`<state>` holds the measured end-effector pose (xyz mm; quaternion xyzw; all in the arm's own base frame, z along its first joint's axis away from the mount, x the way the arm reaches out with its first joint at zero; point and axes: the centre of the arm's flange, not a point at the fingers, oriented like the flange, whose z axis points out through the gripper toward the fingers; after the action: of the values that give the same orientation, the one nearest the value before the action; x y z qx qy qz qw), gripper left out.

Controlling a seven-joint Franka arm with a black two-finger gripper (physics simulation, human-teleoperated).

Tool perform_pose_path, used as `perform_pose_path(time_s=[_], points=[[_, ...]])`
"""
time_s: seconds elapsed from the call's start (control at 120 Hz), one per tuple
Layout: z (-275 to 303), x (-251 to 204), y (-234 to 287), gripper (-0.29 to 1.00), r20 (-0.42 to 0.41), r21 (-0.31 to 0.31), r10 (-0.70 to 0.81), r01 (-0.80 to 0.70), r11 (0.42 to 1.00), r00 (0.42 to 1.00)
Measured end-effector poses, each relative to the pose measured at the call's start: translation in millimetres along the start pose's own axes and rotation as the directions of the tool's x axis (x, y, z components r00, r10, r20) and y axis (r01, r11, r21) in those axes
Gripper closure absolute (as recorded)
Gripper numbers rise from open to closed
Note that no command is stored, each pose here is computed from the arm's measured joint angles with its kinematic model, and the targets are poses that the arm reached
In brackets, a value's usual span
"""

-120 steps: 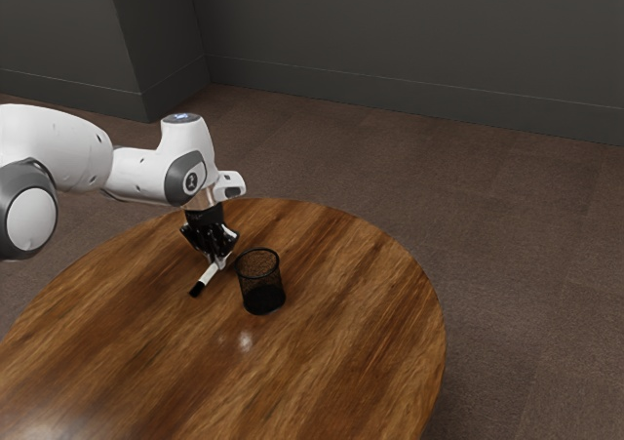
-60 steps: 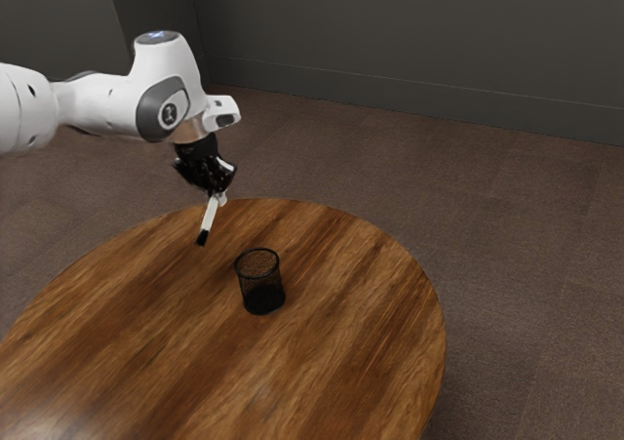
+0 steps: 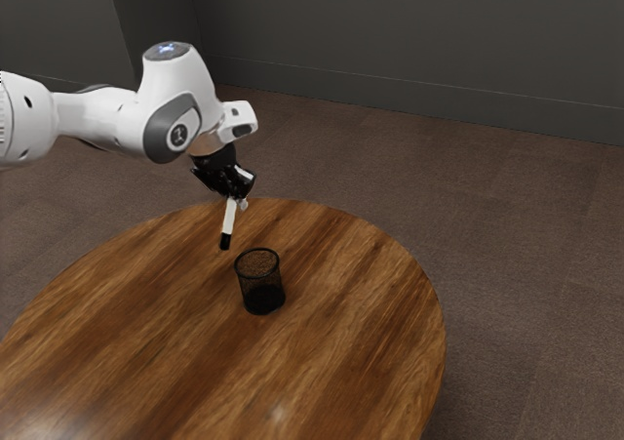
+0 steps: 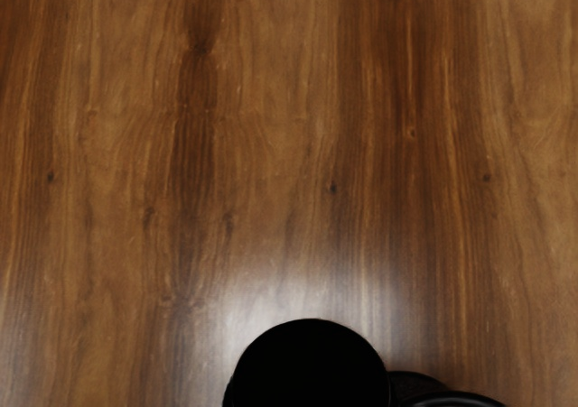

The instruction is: Put the marker into the pen holder.

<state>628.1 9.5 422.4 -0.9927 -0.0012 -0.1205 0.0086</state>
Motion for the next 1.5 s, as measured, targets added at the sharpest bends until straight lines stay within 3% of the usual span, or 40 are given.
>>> perform_pose_path(time_s=[0.225, 1.15, 1.333, 1.433, 1.5], points=[[-1.2, 9.2, 24.9, 0.75, -0.098, -0.014, 0.031, -0.032, 0.999, 0.995], [56.3, -23.8, 44.8, 0.73, -0.060, -0.045, 0.027, -0.029, 0.999, 0.998], [58.3, -27.1, 44.9, 0.35, -0.055, -0.058, 0.035, -0.039, 0.998, 0.998], [53.5, -25.0, 40.5, 0.22, -0.063, -0.058, 0.039, -0.042, 0.997, 0.997], [20.6, -10.8, 22.9, 0.16, -0.100, -0.045, 0.024, -0.028, 0.999, 0.995]])
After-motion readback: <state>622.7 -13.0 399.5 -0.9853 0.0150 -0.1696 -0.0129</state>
